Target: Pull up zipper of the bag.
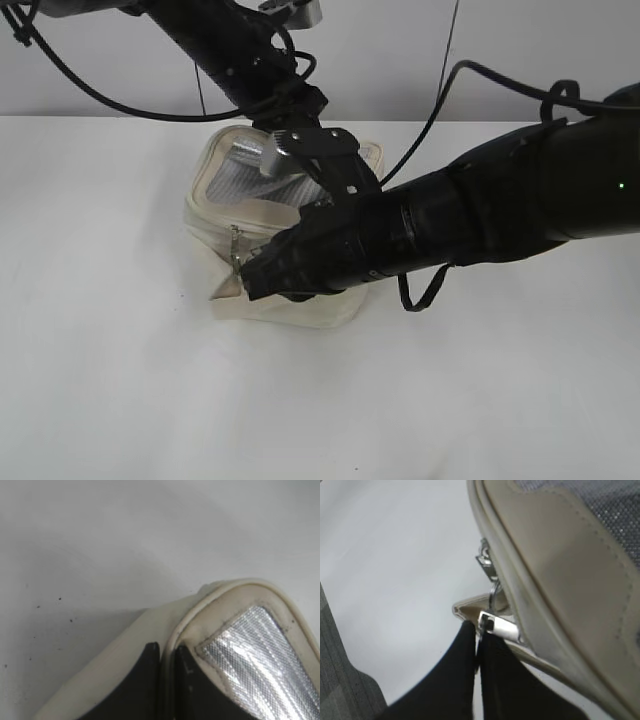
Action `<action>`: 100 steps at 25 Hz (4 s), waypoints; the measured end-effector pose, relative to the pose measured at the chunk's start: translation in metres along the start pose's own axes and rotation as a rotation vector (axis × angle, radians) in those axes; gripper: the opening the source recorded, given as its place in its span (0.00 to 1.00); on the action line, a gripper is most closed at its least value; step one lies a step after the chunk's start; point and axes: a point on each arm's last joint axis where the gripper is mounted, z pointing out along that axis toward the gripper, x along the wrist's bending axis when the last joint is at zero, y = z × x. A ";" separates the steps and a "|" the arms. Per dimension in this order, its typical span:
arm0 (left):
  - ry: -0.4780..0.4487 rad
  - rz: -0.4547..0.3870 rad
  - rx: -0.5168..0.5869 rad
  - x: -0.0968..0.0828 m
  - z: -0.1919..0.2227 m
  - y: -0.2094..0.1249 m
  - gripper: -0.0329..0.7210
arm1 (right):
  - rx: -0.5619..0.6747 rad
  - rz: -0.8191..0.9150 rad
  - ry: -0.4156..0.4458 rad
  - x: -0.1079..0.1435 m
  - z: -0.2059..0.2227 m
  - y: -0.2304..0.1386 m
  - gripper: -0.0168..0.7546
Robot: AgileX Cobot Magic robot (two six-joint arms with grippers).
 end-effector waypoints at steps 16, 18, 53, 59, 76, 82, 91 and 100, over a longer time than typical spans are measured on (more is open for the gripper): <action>0.062 -0.184 -0.104 0.006 0.001 0.009 0.10 | 0.134 0.025 -0.189 -0.007 -0.032 0.005 0.03; 0.064 -0.184 -0.108 0.006 0.002 0.009 0.10 | 0.146 0.003 -0.199 -0.006 -0.036 0.005 0.03; 0.099 -0.201 -0.185 -0.004 -0.053 0.009 0.41 | 0.251 0.157 -0.259 -0.047 -0.125 0.032 0.70; 0.193 -0.219 -0.242 -0.037 -0.103 -0.041 0.40 | 0.191 0.238 -0.305 -0.033 -0.180 -0.009 0.69; 0.551 -0.254 -0.556 -0.206 -0.246 -0.343 0.40 | -0.102 0.036 -0.478 0.043 -0.306 -0.143 0.70; 0.651 -0.227 -0.610 -0.218 -0.243 -0.401 0.44 | -0.349 -0.020 -0.507 0.056 -0.324 -0.178 0.77; 0.568 -0.138 -0.656 -0.212 -0.226 -0.384 0.49 | -0.423 -0.032 -0.517 0.060 -0.330 -0.188 0.78; 0.569 -0.130 -0.658 -0.212 -0.227 -0.384 0.49 | -0.423 -0.033 -0.521 0.059 -0.330 -0.188 0.78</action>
